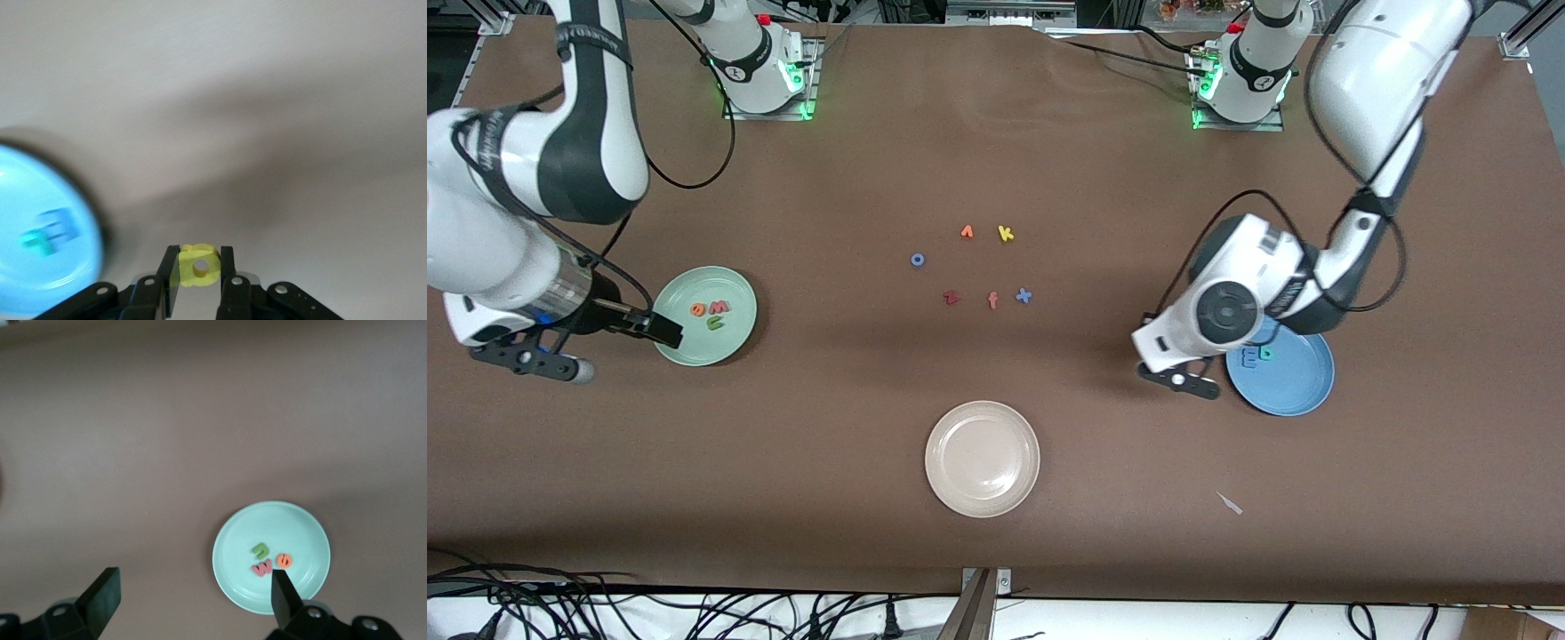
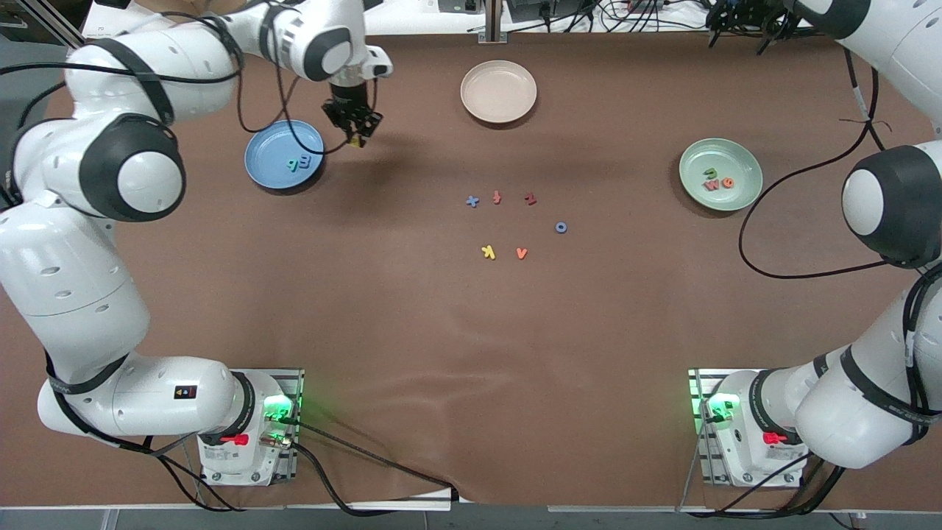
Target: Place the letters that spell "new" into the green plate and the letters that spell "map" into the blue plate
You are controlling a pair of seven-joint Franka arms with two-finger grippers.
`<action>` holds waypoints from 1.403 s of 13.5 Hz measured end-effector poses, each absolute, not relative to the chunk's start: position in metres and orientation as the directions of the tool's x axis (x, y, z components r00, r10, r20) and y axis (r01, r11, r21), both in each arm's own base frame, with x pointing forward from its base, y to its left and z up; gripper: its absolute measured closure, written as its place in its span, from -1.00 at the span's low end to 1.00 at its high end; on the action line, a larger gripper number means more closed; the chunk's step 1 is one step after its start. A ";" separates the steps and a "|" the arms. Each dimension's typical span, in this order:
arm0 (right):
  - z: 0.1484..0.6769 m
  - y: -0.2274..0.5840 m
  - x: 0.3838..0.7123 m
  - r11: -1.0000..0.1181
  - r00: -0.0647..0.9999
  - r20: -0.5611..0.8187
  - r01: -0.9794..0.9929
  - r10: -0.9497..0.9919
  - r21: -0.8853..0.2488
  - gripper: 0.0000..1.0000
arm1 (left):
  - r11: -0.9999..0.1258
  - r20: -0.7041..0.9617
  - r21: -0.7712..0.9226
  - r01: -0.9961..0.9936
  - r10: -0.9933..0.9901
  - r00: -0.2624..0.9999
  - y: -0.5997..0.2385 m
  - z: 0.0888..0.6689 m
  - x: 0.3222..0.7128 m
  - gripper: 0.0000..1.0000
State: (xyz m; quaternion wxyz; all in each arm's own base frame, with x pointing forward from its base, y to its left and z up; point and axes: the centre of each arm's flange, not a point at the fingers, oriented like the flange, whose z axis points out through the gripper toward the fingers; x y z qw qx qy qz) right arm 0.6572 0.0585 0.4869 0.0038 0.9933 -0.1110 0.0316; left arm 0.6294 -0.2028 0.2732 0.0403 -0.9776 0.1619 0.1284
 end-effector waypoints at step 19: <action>0.564 0.003 0.552 -0.991 0.992 -0.020 -0.124 -0.123 -0.050 -1.00 | -0.902 -0.355 -0.110 -0.418 -0.357 0.864 -0.044 0.348 0.671 -1.00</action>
